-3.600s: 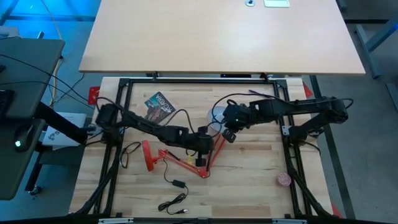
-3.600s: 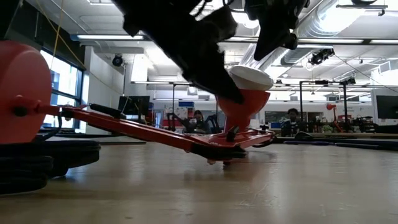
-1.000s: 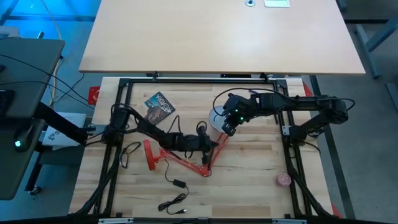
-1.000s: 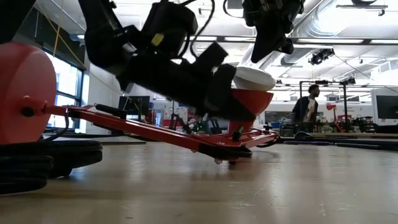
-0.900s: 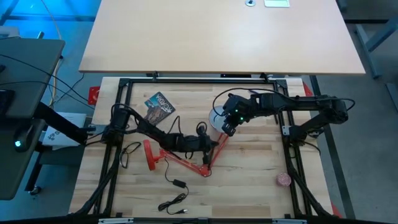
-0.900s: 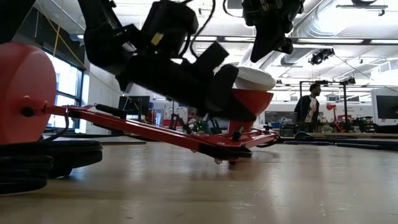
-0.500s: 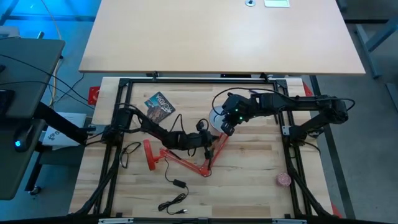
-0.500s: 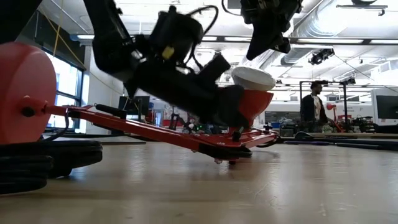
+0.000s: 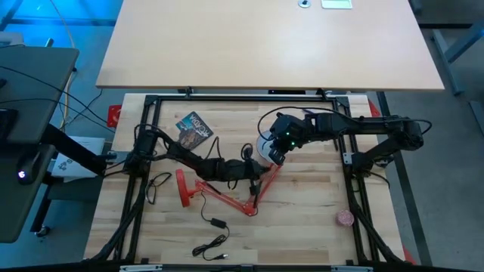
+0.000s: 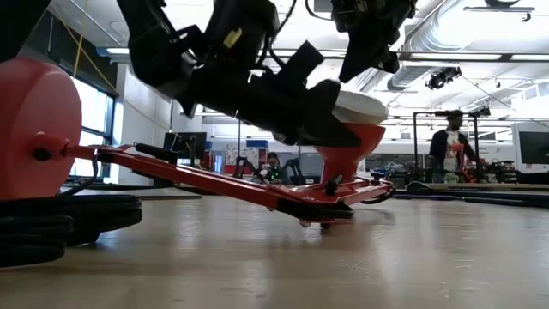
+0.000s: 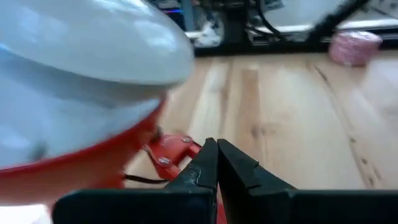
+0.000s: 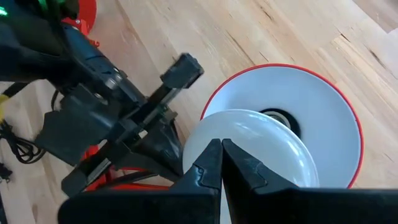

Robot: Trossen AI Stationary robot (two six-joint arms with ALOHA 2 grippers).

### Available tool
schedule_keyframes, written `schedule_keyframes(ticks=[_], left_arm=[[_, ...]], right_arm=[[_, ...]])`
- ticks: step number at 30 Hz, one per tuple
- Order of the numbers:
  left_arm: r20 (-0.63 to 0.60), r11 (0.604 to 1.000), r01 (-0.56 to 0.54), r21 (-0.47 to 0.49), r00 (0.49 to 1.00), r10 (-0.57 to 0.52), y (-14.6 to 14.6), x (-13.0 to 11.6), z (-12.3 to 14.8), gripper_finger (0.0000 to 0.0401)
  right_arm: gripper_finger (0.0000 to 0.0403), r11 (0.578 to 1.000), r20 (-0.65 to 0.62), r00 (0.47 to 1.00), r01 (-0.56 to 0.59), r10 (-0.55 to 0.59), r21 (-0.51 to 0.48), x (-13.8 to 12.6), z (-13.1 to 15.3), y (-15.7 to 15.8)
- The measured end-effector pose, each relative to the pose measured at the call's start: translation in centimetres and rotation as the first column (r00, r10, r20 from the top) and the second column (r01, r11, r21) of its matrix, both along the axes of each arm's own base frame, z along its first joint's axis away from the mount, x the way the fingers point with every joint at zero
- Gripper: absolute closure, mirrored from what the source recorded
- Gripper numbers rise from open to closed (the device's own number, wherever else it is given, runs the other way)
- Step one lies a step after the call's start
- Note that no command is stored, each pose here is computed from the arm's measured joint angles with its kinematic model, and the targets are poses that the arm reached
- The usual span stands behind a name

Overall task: Screw lightbulb
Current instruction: Insert the lightbulb into the red lamp

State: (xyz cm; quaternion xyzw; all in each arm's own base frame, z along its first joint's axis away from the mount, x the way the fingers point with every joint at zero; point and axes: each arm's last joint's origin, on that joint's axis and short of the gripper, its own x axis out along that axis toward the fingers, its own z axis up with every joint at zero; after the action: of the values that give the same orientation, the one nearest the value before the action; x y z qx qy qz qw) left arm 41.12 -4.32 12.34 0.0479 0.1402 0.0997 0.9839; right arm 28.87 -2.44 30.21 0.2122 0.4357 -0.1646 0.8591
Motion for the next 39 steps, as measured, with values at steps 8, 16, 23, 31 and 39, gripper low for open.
schedule_keyframes(ticks=[8, 16, 23, 31, 39], left_arm=[[-0.052, 0.997, 0.053, -0.047, 0.997, -0.056, 0.4, 0.1, -2.0, 0.0401], [-0.077, 0.997, 0.010, -0.074, 0.997, -0.016, 0.3, 0.1, -3.6, 0.0401], [-0.099, 0.992, -0.015, -0.122, 0.995, 0.003, 0.3, 0.1, -4.4, 0.0401], [-0.139, 0.990, -0.035, -0.136, 0.990, 0.016, 0.1, -0.1, -4.9, 0.0401], [-0.129, 0.989, -0.042, -0.142, 0.991, 0.024, 0.1, -0.1, -4.9, 0.0401]], right_arm=[[0.0403, 1.000, 0.000, 1.000, -0.002, 0.002, -0.001, 0.0, 0.0, 0.0], [0.0403, 1.000, 0.003, 1.000, -0.002, 0.002, -0.006, 0.0, 0.0, 0.0], [0.0403, 1.000, 0.005, 1.000, -0.003, 0.003, -0.004, 0.0, 0.0, 0.0], [0.0403, 0.998, -0.054, 0.997, -0.056, 0.054, -0.042, -2.2, 3.1, 0.6], [0.0403, 0.944, -0.174, 0.939, -0.316, 0.296, -0.096, -1.1, 2.7, 3.0]])
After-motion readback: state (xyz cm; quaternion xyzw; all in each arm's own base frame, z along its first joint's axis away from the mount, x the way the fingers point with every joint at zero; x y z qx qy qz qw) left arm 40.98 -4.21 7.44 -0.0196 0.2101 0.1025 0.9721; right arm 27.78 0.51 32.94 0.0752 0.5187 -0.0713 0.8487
